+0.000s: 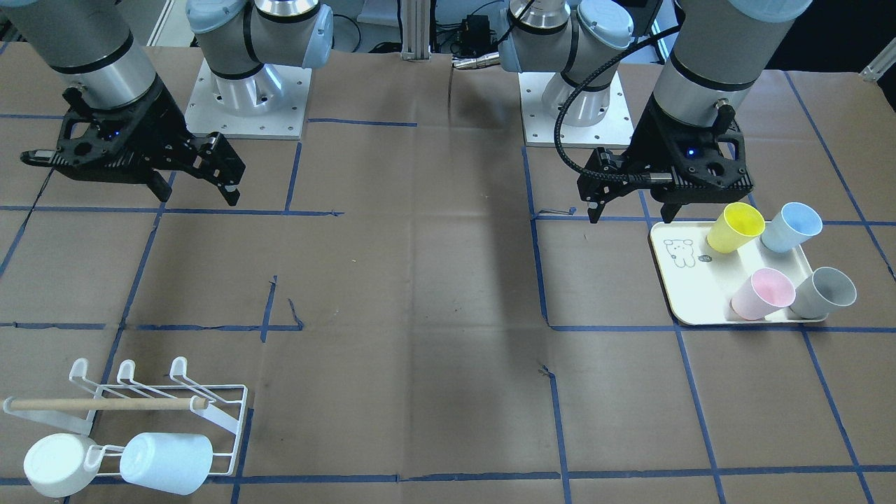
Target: Transfer IKEA cup to right arm and place on rack
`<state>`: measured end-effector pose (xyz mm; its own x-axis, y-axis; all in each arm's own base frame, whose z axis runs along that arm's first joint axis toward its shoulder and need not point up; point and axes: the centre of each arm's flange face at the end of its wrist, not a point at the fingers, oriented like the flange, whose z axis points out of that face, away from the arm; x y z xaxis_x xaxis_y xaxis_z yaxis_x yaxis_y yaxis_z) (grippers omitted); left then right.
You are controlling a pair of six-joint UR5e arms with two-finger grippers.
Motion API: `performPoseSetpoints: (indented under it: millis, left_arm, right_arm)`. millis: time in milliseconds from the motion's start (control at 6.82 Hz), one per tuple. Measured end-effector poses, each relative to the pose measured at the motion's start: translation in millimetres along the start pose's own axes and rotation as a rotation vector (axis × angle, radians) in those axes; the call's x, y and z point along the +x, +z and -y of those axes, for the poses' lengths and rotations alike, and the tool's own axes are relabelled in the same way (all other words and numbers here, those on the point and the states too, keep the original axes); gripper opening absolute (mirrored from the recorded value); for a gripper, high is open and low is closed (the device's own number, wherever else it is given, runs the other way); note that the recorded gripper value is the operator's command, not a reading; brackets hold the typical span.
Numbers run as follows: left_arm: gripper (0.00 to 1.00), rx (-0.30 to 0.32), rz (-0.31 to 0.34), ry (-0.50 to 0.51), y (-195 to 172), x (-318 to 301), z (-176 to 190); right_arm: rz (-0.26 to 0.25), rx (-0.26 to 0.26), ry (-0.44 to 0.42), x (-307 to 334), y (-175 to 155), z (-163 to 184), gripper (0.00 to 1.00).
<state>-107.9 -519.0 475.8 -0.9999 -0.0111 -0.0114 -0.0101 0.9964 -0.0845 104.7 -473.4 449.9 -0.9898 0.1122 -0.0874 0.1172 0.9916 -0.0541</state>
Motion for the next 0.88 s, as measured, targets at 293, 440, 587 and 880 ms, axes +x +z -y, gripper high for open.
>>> performPoseSetpoints:
  millis: [293,440,587,880]
  left_arm:
    - [1.00,0.000,0.000,0.000,0.2,0.0,-0.1]
    - [1.00,-0.001,0.000,0.000,0.3,0.0,-0.1]
    - [1.00,-0.001,0.000,0.000,0.3,0.0,-0.1]
    - [1.00,-0.001,0.001,0.000,0.2,-0.1,-0.1]
  right_arm:
    - [-0.043,0.008,-0.061,-33.2,-25.9,-14.1,1.00]
    - [-0.048,-0.001,-0.074,-41.1,-36.4,-16.6,1.00]
    - [-0.049,-0.008,-0.078,-43.7,-40.6,-17.9,1.00]
    - [-0.053,-0.015,-0.079,-44.2,-41.0,-18.5,1.00]
